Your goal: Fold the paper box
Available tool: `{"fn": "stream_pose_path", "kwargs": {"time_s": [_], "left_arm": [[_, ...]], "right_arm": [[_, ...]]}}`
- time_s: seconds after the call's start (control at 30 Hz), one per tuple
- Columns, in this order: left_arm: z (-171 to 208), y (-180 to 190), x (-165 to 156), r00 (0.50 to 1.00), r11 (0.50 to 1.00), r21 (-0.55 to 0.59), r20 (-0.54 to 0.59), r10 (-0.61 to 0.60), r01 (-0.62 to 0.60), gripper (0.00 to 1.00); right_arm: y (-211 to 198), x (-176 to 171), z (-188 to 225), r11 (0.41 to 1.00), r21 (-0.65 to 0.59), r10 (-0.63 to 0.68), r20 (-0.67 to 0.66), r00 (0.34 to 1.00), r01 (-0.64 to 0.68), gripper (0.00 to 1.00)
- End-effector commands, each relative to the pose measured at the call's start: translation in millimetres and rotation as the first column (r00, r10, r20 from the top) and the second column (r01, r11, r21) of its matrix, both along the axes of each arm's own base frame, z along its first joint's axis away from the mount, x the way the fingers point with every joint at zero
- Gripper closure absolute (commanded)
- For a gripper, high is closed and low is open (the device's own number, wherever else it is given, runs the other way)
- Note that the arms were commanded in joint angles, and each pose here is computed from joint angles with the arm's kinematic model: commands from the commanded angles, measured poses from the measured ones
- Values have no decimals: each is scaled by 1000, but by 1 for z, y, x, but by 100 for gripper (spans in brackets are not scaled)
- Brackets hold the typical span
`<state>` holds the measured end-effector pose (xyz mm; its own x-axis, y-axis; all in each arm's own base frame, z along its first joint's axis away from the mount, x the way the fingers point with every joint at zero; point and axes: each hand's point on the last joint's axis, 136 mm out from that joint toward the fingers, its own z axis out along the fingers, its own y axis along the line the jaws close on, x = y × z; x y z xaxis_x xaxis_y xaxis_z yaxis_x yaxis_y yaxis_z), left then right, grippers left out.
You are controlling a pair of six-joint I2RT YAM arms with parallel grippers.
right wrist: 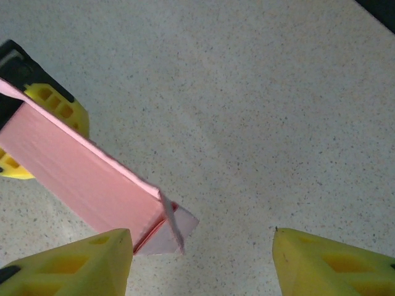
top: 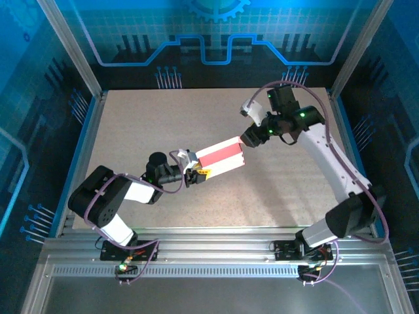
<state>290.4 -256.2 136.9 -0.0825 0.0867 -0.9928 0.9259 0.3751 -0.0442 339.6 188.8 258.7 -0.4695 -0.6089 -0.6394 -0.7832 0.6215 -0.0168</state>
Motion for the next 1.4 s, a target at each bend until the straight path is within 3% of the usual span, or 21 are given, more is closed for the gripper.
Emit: {"fn": "stream_pose_path", "kwargs": {"time_s": [0.0, 0.2, 0.3, 0.4, 0.5, 0.7, 0.93, 1.23, 1.37], "left_arm": [[1, 2, -8, 999, 999, -6, 5, -36, 36, 68], [0, 3, -9, 999, 999, 0, 9, -43, 43, 69], [-2, 3, -9, 999, 999, 6, 4, -46, 46, 69], [-2, 3, -9, 999, 999, 7, 6, -44, 44, 69], [-3, 4, -8, 999, 999, 9, 4, -37, 37, 69], [-4, 5, -4, 1000, 1000, 14, -3, -14, 14, 69], [-2, 8, 5, 999, 999, 1, -6, 42, -42, 70], [-9, 9, 13, 997, 997, 6, -30, 77, -77, 70], [-11, 9, 14, 996, 997, 4, -35, 83, -83, 70]], "right_arm": [[7, -9, -5, 998, -22, 54, -60, 997, -56, 39], [14, -7, -20, 998, -24, 56, -128, 990, -59, 51], [20, -7, -22, 998, -9, 68, -140, 988, -70, 65], [22, -6, -26, 997, -11, 72, -161, 984, -75, 71], [26, -8, -27, 997, -2, 80, -181, 980, -82, 87], [30, -15, -34, 998, -9, 65, -204, 977, -68, 100], [23, -10, -44, 996, -60, -69, -184, 981, 59, 100], [29, -11, -55, 954, -4, -296, -175, 939, 300, 100], [33, -13, -62, 940, 22, -335, -147, 931, 342, 100]]}}
